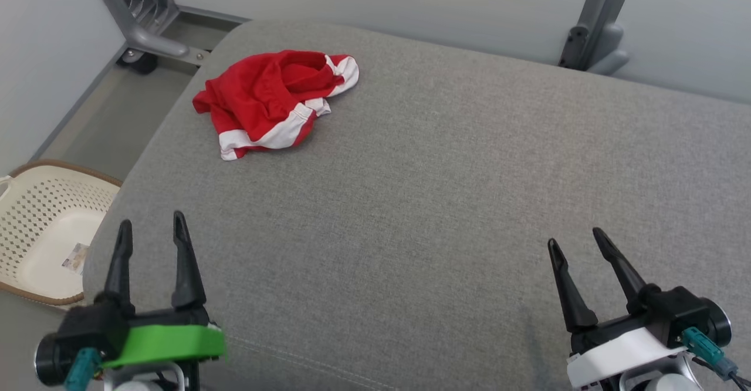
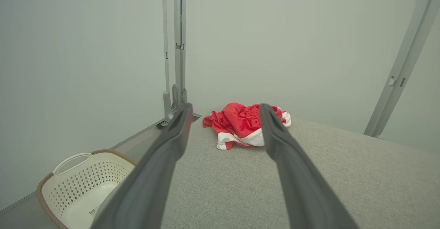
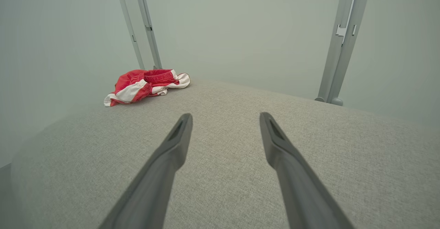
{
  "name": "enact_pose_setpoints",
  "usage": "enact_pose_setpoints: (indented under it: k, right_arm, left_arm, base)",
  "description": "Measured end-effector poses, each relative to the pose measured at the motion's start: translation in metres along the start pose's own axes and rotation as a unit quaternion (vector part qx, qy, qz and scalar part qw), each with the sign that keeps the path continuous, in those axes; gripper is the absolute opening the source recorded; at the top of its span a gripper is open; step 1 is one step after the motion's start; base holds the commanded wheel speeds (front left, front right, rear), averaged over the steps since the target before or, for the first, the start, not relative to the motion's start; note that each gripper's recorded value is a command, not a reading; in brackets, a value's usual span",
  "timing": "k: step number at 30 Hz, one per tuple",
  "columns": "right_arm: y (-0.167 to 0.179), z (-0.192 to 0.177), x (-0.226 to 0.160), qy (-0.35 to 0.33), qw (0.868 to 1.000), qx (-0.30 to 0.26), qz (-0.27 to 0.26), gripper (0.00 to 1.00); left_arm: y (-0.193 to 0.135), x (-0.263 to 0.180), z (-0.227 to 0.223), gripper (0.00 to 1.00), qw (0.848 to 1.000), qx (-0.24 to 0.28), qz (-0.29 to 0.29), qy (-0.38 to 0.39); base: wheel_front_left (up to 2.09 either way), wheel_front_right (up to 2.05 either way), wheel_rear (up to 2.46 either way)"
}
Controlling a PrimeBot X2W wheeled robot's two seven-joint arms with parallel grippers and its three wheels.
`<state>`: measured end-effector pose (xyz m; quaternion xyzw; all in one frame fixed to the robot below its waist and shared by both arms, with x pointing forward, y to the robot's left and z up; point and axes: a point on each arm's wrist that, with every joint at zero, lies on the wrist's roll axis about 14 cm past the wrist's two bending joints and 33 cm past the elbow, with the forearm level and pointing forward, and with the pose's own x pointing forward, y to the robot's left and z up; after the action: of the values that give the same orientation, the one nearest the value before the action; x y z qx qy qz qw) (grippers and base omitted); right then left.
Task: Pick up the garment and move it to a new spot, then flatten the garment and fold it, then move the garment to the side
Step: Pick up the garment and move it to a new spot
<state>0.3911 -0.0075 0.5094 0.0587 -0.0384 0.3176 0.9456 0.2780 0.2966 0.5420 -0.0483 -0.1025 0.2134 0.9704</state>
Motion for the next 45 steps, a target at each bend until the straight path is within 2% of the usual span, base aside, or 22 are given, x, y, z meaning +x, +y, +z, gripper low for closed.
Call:
enact_pose_setpoints:
  k: [15,19,23,30,36,45]
  right_arm:
    - [-0.048,-0.034,0.022,0.026,1.0,-0.011,-0.014,1.0]
    - [-0.062,-0.049,0.022,0.041,0.999,-0.013,-0.019,1.0]
    - [-0.076,-0.066,0.022,0.059,0.998,-0.014,-0.023,1.0]
    - [-0.091,-0.086,0.016,0.083,0.996,-0.014,-0.032,1.0]
    - [-0.096,-0.097,0.015,0.092,0.995,-0.007,-0.033,1.0]
    - [-0.1,-0.112,0.017,0.104,0.994,0.001,-0.029,1.0]
  left_arm:
    - [-0.028,0.114,-0.02,1.0,0.999,-0.017,-0.043,0.006]
    - [-0.042,0.144,-0.038,1.0,0.998,-0.018,-0.056,0.025]
    - [-0.056,0.175,-0.069,1.0,0.995,-0.042,-0.056,0.065]
    - [-0.07,0.201,-0.127,1.0,0.985,-0.061,-0.045,0.157]
    - [-0.075,0.21,-0.165,1.0,0.97,-0.04,-0.024,0.24]
    - [-0.071,0.206,-0.206,1.0,0.945,-0.013,0.016,0.326]
  base:
    - [0.0,0.0,0.0]
    - [0.0,0.0,0.0]
    - [0.0,0.0,0.0]
    - [0.0,0.0,0.0]
    - [0.0,0.0,0.0]
    - [0.0,0.0,0.0]
